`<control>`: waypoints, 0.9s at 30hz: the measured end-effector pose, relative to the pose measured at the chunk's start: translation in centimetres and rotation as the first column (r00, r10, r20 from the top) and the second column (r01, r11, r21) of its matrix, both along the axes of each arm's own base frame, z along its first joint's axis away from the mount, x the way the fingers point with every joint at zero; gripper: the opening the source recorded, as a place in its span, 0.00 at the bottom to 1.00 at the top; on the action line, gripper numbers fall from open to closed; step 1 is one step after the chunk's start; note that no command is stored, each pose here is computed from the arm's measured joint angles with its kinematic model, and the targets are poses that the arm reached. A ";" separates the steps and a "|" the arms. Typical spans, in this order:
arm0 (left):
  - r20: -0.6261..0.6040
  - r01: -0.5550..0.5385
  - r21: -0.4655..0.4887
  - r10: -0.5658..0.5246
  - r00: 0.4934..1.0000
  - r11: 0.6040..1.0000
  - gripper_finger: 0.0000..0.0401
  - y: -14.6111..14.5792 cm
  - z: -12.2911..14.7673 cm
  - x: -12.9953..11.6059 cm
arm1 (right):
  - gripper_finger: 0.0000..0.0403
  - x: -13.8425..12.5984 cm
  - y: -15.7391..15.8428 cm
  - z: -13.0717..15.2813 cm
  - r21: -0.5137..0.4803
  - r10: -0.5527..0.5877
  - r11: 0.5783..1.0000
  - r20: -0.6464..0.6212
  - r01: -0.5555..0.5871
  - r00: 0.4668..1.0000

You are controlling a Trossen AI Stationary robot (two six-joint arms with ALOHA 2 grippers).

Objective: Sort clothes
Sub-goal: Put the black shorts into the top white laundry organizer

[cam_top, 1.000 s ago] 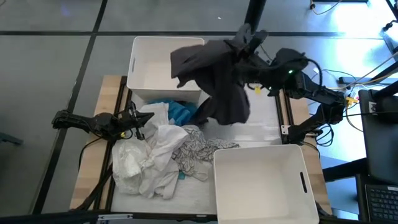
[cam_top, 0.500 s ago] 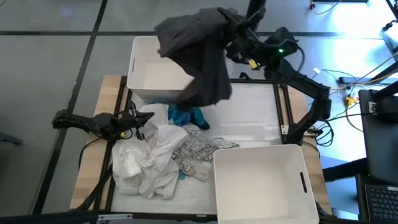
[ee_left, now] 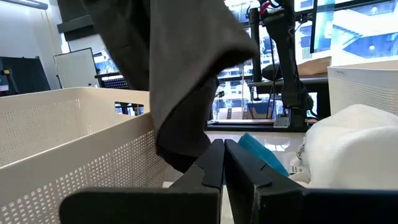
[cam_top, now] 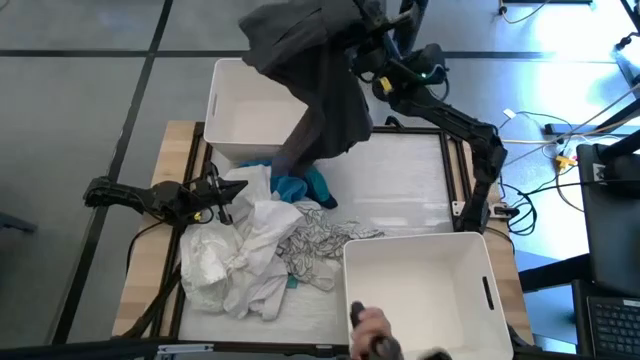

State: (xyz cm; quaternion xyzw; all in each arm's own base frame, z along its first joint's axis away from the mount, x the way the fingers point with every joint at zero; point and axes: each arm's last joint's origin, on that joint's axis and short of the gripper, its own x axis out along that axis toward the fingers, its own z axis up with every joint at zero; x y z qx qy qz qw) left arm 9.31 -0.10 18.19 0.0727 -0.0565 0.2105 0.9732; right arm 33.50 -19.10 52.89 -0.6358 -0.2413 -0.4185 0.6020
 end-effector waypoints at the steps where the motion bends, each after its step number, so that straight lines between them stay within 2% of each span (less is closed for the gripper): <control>1: 0.001 0.000 -0.002 0.000 1.000 1.000 0.01 0.0 0.0 0.0 | 0.04 0.1 -0.5 -0.1 0.024 0.019 1.000 0.000 -0.019 1.000; 4: 0.002 0.001 -0.005 -0.001 1.000 1.000 0.01 0.0 0.0 0.0 | 0.04 0.6 -2.0 -0.7 0.098 0.092 0.991 -0.036 -0.088 0.995; 7: 0.000 0.002 -0.013 -0.002 1.000 1.000 0.01 0.0 -0.1 0.0 | 0.05 2.5 -3.4 -2.7 0.194 0.127 0.976 -0.124 -0.102 0.984; 12: 0.003 0.004 -0.027 -0.004 1.000 1.000 0.01 0.0 -0.1 0.0 | 0.05 5.1 -4.8 -6.1 0.380 0.205 0.920 -0.248 -0.100 0.947; 16: 0.003 0.004 -0.026 -0.004 1.000 1.000 0.01 0.0 -0.1 0.0 | 0.04 6.5 -5.8 -8.7 0.539 0.279 0.840 -0.333 -0.061 0.901; 20: 0.003 0.004 -0.026 -0.004 1.000 1.000 0.01 0.0 -0.1 0.0 | 0.06 7.5 -6.4 -11.5 0.676 0.354 0.737 -0.414 0.023 0.838; 27: 0.003 0.004 -0.025 -0.004 1.000 1.000 0.01 0.0 -0.1 0.0 | 0.15 7.8 -5.7 -12.8 0.810 0.455 0.584 -0.390 0.063 0.801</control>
